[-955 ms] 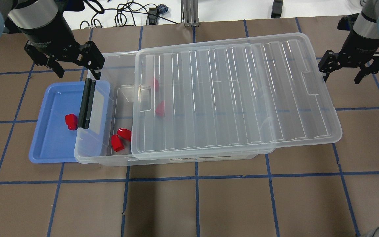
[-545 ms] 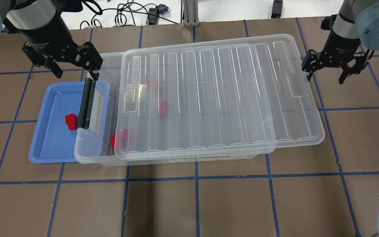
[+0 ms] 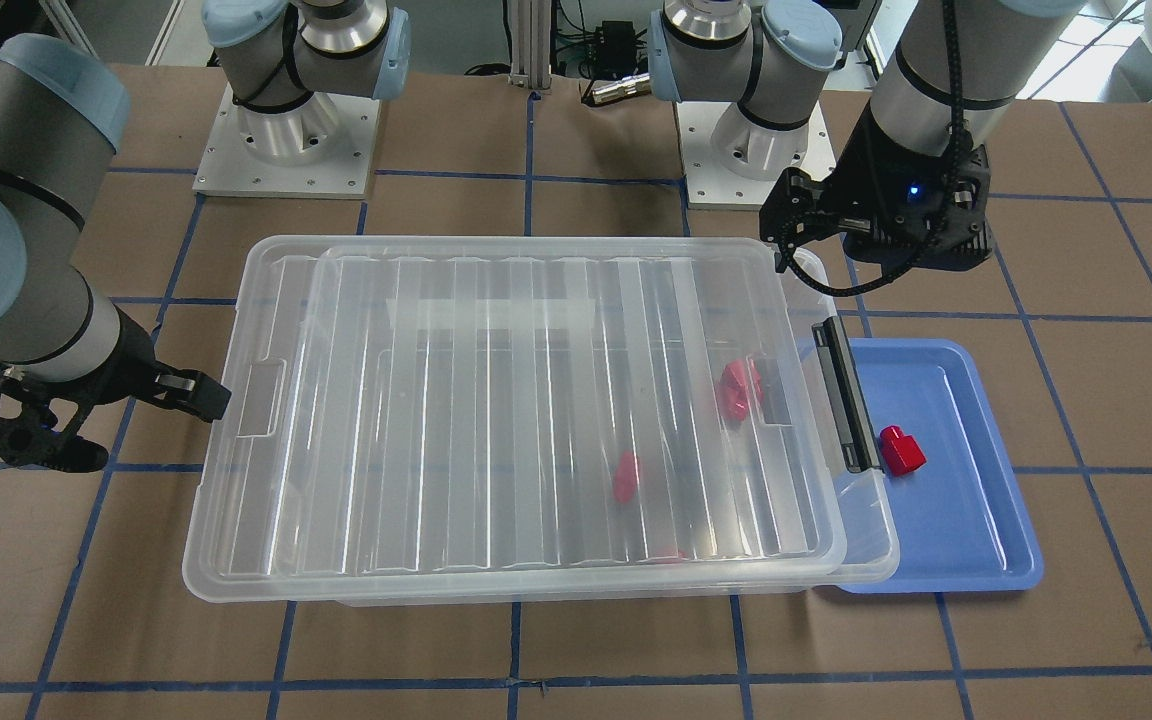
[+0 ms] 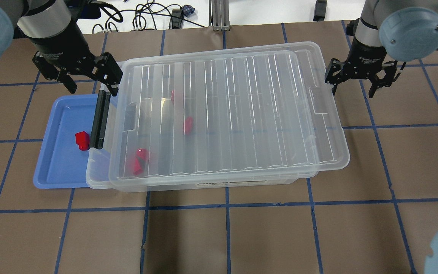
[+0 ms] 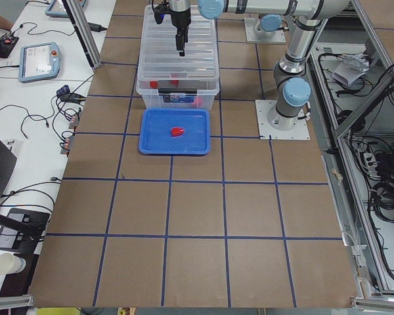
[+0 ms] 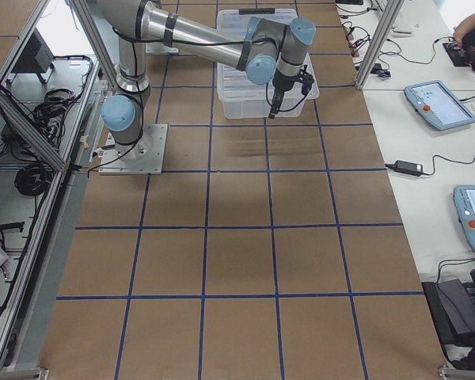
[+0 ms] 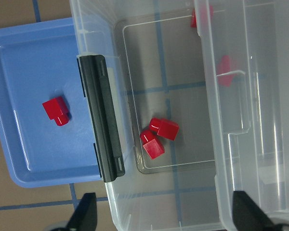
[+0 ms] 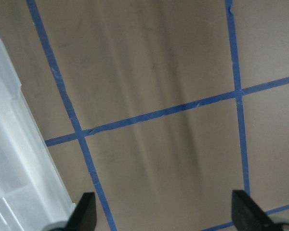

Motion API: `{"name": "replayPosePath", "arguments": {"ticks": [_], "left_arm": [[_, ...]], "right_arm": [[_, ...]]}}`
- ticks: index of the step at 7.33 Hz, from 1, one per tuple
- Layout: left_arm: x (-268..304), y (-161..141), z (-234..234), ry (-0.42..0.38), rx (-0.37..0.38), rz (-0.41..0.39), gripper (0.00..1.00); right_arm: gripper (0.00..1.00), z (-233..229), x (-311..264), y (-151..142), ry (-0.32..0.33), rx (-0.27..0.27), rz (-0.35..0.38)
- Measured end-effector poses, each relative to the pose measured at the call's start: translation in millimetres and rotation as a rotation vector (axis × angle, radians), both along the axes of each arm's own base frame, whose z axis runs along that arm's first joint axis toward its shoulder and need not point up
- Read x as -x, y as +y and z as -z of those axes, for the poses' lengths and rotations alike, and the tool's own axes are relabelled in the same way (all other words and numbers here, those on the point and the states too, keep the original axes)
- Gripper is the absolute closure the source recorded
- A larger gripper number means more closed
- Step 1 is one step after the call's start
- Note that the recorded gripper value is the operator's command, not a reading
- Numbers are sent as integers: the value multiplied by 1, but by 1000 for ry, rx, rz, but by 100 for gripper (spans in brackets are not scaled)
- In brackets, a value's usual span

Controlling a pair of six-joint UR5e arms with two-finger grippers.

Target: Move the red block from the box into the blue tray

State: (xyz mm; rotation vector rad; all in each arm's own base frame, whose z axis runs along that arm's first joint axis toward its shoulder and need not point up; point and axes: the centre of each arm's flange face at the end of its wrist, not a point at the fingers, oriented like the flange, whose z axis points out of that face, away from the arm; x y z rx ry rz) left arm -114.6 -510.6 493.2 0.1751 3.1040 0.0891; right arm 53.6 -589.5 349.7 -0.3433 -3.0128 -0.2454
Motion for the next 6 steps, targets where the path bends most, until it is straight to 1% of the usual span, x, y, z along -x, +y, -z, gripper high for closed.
{"name": "replayPosePath", "arguments": {"ticks": [3, 6], "left_arm": [[2, 3, -4, -1, 6, 3, 0], [2, 7, -9, 3, 18, 2, 0]], "right_arm": [[0, -1, -17, 2, 2, 4, -18], [0, -1, -20, 2, 1, 3, -22]]}}
